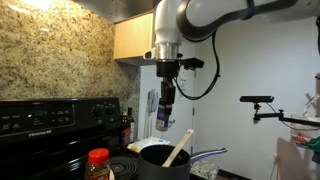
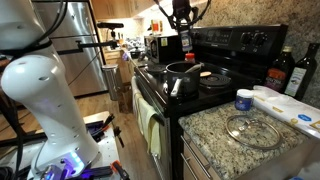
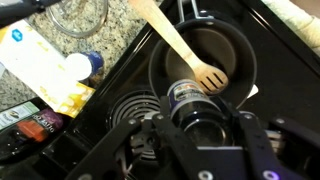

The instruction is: Move the small bottle to the left side of the stove

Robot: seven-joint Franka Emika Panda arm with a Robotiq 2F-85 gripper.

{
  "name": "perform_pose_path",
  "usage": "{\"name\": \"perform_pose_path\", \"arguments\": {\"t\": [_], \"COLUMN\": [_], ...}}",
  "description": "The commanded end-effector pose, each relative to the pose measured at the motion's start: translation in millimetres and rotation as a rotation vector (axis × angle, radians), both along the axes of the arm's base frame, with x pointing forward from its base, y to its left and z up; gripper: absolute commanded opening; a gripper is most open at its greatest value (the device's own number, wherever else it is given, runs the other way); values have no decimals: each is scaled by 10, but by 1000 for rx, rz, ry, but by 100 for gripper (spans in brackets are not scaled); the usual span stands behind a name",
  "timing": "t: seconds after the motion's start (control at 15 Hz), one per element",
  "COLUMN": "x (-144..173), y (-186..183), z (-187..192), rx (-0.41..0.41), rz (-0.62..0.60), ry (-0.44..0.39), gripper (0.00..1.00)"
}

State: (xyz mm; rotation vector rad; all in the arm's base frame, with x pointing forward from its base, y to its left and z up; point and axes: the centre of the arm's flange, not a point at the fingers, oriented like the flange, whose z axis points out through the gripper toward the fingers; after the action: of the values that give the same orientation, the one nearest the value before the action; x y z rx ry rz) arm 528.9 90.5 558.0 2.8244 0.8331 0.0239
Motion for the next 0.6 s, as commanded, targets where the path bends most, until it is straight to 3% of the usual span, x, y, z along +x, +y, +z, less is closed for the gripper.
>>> {"name": "perform_pose_path", "arguments": {"t": [0.0, 0.33, 0.53], "x": [-136, -227, -115], "y": [558, 1399, 1821], "z": [1, -416, -832], "rx": [-5, 11, 67], "rz": [10, -18, -12], "ry": [19, -9, -15], "gripper": [24, 24, 24]}}
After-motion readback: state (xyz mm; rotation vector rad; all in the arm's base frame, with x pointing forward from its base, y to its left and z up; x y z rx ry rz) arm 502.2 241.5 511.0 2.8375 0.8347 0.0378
